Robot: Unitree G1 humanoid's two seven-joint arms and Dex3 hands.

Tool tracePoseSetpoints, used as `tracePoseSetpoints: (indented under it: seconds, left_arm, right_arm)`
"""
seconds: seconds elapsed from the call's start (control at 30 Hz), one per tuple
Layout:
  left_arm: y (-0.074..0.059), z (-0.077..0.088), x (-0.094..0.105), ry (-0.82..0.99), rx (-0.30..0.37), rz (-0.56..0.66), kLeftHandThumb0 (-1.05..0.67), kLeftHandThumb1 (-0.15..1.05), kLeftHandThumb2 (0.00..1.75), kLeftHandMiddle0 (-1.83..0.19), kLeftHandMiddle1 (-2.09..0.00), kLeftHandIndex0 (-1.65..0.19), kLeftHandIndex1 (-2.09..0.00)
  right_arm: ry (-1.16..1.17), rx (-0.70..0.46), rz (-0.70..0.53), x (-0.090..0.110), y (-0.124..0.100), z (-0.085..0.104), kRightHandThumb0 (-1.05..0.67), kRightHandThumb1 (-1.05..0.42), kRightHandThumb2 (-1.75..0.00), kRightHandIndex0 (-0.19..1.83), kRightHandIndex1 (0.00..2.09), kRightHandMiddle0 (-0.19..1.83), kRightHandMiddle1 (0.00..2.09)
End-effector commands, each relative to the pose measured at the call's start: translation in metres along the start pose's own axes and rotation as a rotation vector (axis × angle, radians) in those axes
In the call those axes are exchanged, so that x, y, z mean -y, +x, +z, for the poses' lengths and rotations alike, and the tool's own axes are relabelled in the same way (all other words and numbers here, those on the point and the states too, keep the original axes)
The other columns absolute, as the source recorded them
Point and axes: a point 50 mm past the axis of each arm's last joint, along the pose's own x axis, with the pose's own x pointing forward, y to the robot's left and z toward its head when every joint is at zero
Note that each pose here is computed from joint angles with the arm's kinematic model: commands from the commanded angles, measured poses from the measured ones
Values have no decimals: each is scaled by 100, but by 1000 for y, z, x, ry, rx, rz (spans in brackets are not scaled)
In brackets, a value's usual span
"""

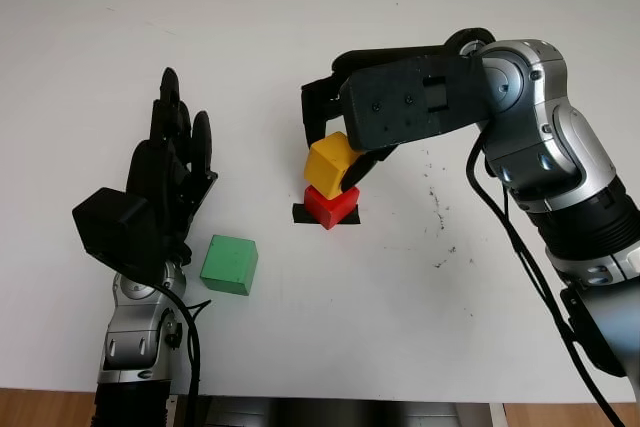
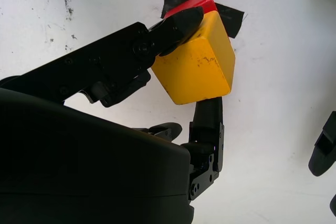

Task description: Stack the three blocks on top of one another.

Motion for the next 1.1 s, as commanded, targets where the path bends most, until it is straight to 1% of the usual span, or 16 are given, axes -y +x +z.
tracePoseSetpoints:
  seconds: [0.0, 0.23, 0.63, 0.9, 1.07]
  left_arm:
    - [-4, 1, 0, -6, 5, -1, -74, 105, 56, 14, -5, 9, -5]
    - [-4, 2, 0, -3, 6, -1, -73, 105, 57, 14, -5, 10, -5]
    - [-5, 3, 0, -8, 4, -1, -73, 105, 58, 14, -5, 10, -5]
    - [-6, 2, 1, 10, -2, 4, -75, 105, 57, 13, -6, 9, -6]
    - [-6, 2, 1, 5, 0, 1, -75, 105, 57, 13, -5, 9, -5]
  right_arm:
    - [-19, 10, -6, -1, 0, 3, -41, -93, -5, 42, 5, 34, 156]
    - [-32, 0, 5, -3, -1, 2, -41, -92, -5, 43, 5, 39, 151]
    - [-58, 8, 23, -6, 0, 1, -42, -91, -5, 43, 5, 41, 146]
    - [-47, 18, 32, -8, 1, 1, -42, -92, -6, 42, 5, 39, 150]
    - [-53, 36, 19, -10, 2, 2, -42, -91, -5, 47, 8, 40, 150]
